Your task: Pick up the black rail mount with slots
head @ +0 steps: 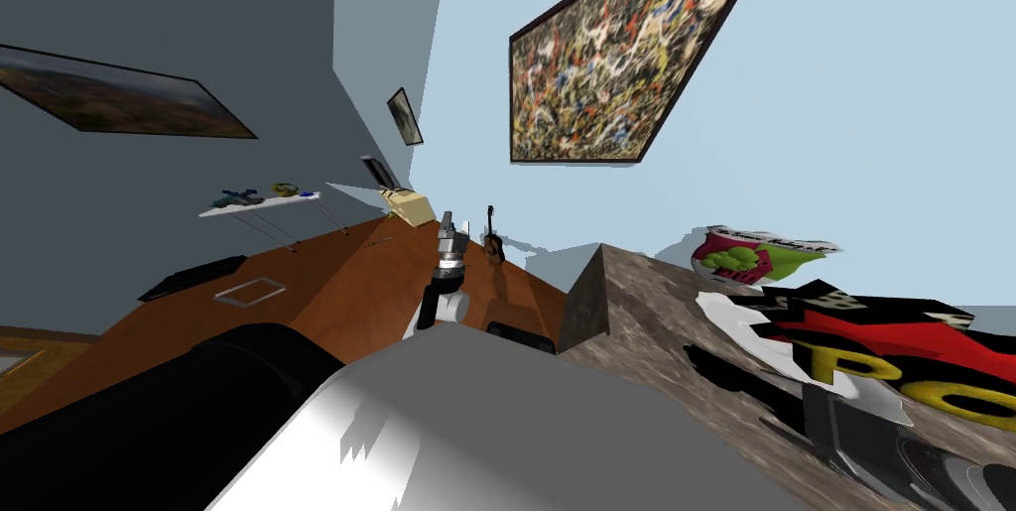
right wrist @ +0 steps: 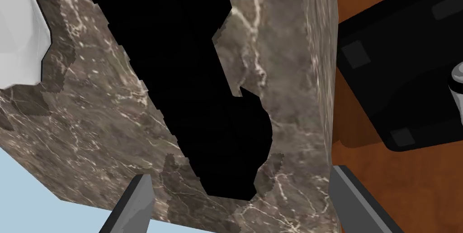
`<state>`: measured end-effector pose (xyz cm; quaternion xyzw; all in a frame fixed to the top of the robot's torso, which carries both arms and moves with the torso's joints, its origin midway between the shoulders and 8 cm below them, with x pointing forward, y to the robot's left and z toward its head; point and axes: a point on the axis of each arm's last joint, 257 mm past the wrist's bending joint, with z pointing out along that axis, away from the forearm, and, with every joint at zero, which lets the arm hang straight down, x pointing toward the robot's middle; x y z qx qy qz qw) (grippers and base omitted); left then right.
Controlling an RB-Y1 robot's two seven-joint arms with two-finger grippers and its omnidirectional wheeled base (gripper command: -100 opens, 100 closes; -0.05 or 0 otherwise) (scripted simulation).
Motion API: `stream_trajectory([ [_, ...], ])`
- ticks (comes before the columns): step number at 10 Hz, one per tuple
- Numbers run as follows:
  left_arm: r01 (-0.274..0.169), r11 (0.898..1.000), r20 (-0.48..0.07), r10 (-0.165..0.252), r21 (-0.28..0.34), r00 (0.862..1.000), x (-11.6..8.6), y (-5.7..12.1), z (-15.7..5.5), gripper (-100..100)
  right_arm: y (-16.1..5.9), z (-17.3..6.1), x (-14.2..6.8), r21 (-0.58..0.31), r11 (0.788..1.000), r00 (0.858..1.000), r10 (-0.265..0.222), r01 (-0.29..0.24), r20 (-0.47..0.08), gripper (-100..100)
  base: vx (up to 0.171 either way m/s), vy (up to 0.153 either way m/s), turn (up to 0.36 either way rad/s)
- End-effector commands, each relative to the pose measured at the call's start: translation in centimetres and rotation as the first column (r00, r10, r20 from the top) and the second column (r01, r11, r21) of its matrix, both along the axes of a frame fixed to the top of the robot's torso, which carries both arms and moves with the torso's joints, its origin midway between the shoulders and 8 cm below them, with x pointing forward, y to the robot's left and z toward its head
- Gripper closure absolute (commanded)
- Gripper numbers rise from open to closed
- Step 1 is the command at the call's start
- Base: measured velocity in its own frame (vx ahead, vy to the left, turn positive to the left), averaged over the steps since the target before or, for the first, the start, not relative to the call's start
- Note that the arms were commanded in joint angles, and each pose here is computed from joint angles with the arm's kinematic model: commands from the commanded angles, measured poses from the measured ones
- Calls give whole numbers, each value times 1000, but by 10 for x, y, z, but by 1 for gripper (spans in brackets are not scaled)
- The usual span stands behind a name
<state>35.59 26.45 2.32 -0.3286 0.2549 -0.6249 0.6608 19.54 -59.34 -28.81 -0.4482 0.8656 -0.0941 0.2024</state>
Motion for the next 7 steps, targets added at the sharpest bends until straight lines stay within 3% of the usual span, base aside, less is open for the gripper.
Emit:
stream_trajectory([
  [1,0,1000,0,0,0,1000,0,0,0,0,-15,-7,-17,-52,998,997,43,-47,-71,-100,50,-80,152],
  [4,0,1000,0,0,0,1000,0,0,0,0,-31,-16,-47,-95,990,980,85,-104,-179,-100,50,-78,119],
  [5,0,1000,0,0,0,1000,0,0,0,0,-28,-14,-40,-89,992,985,77,-91,-156,-100,24,-26,17],
  [6,0,1000,0,0,0,1000,0,0,0,0,-29,-15,-42,-90,991,984,79,-95,-161,0,5,-6,-1],
  [7,0,1000,0,0,0,1000,0,0,0,0,-36,-18,-52,-92,992,984,76,-91,-160,-100,56,16,-5],
])
